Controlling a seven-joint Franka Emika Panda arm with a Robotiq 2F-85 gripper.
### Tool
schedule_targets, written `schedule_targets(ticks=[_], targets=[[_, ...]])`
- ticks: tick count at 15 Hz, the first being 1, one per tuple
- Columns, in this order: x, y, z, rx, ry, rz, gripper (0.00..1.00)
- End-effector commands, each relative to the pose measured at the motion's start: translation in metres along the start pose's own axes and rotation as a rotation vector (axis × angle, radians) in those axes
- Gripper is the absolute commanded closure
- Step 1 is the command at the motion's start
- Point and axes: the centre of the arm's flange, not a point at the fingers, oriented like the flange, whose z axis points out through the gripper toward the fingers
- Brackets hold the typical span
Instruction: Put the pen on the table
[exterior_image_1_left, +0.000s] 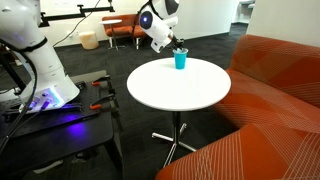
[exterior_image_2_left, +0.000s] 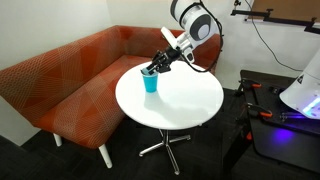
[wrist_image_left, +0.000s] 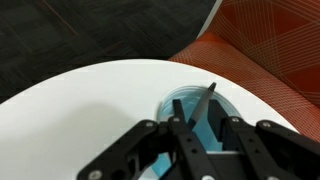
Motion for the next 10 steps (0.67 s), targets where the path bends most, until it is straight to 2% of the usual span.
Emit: schedule_targets(ticks=[1,10], targets=[[-0.005,-0.012,0.01,0.003,0.006,0.037,0.67],[-0.004,-0.023,0.022,-0.004,-0.003,0.053,0.67]])
